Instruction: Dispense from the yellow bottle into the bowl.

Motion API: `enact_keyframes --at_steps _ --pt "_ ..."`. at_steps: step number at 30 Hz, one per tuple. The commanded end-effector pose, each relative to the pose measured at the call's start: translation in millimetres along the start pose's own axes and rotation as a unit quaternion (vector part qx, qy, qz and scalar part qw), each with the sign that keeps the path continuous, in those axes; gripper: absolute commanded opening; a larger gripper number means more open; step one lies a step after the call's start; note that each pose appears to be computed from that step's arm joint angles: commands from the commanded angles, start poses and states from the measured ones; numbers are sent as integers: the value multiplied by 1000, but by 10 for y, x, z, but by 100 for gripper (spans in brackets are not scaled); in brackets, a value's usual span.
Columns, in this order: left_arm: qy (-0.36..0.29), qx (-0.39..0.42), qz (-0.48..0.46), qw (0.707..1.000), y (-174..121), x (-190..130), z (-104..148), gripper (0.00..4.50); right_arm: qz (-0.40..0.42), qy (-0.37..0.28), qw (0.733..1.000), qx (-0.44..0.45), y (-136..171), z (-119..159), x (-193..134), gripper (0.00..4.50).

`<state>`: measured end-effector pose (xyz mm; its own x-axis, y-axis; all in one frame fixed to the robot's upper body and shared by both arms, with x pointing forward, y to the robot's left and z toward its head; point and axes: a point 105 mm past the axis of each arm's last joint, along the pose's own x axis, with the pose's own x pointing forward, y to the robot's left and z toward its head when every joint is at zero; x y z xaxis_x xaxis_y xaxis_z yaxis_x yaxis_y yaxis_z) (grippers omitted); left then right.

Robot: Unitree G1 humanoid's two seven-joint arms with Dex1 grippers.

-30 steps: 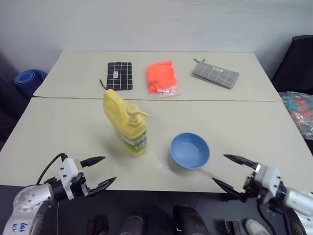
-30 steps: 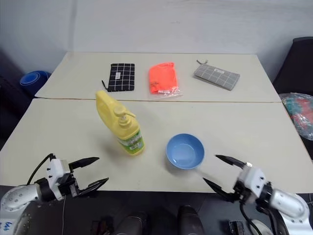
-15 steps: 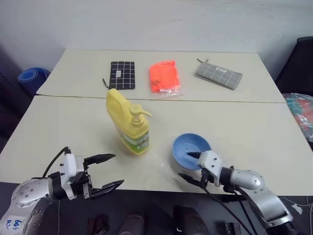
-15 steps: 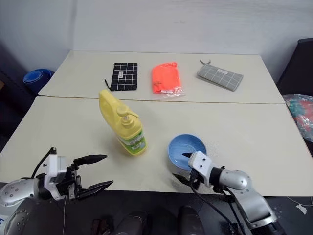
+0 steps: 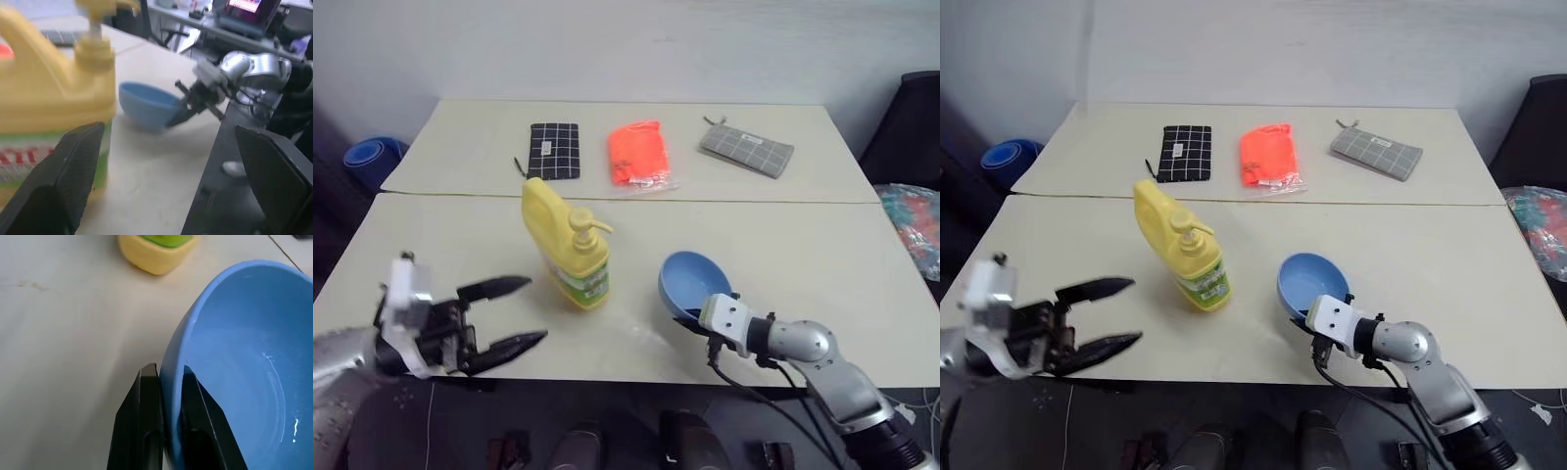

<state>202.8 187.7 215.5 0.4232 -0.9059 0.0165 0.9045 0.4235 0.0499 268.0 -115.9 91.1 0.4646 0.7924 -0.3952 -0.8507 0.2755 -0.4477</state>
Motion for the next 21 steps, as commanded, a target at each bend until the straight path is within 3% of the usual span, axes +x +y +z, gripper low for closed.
enact_keyframes --at_steps 1,6,13,14,21 --pt "-48 38 0 998 57 71 410 389 42 -38 996 -75 -121 417 -175 0" --pt "-74 107 17 991 292 336 751 237 107 -18 986 -127 -313 703 -289 0" --pt "-88 127 -16 988 362 708 895 21 187 -14 970 -158 -355 1060 -303 0" --pt "-82 123 -12 989 389 744 884 2 192 -15 968 -160 -351 1098 -296 0" --pt "-30 112 -28 993 442 889 676 2 222 -32 957 -187 -343 1438 -115 0"
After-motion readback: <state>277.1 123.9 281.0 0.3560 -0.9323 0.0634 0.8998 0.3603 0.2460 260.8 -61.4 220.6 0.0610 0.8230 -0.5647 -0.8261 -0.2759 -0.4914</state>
